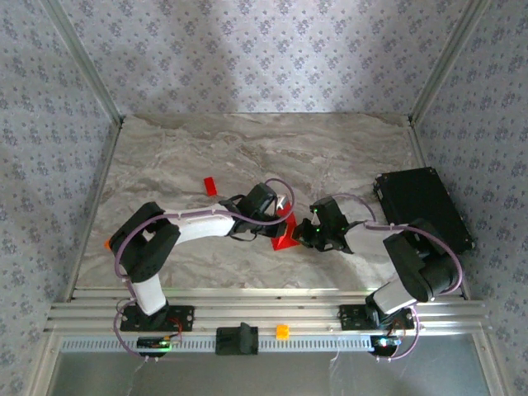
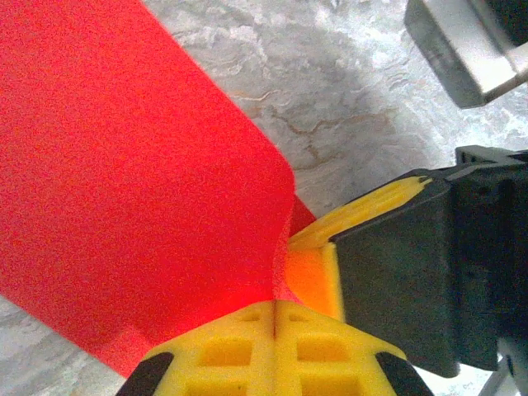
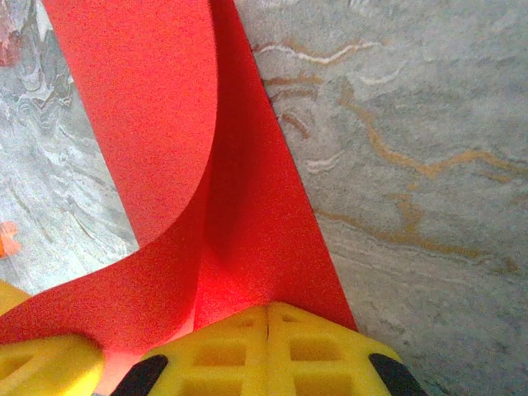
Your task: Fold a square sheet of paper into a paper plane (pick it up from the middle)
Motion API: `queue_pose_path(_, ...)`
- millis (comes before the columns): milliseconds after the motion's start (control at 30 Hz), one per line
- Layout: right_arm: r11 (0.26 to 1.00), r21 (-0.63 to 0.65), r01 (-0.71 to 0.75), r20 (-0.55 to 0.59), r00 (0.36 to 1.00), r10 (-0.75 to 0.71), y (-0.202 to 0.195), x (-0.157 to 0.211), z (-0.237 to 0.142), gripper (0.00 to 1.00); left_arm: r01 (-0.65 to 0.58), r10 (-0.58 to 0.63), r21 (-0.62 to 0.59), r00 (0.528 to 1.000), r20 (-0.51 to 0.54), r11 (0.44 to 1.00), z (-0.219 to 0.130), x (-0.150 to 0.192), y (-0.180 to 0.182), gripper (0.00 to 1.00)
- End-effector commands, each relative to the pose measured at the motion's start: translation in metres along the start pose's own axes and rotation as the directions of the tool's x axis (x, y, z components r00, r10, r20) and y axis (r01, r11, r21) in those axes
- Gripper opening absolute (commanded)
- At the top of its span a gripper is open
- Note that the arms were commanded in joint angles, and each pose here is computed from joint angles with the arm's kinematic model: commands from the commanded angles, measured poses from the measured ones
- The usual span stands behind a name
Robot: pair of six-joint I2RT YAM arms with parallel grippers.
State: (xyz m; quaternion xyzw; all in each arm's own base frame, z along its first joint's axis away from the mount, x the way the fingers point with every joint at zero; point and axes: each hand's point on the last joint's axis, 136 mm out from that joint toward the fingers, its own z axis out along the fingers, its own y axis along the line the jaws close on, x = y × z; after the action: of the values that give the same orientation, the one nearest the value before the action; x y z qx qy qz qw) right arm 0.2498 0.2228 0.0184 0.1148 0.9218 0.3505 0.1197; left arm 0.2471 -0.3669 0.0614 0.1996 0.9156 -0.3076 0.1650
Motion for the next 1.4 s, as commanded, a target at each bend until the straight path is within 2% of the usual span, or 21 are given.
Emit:
queue_pose_path(0, 0.99, 0.132, -0.046, -0.024, 0.999, 0.049, -0.037, 0.015, 0.0, 0.06, -0.011, 0.011, -0.003, 1.0, 0.007, 1.0, -0.008, -0.003, 0.006, 0.0)
queue_pose_path(767, 0.993, 0.112, -0.044, -0.035, 0.998, 0.049, -0.029, 0.015, -0.001, 0.06, -0.038, 0.038, -0.133, 0.999, -0.005, 0.99, -0.002, 0.0, 0.04, 0.02)
queue_pose_path(1367, 0.993, 0.113, -0.04, -0.041, 0.998, 0.045, -0.028, 0.015, -0.002, 0.06, -0.049, 0.049, -0.152, 0.999, -0.003, 0.987, 0.007, -0.001, 0.046, 0.02)
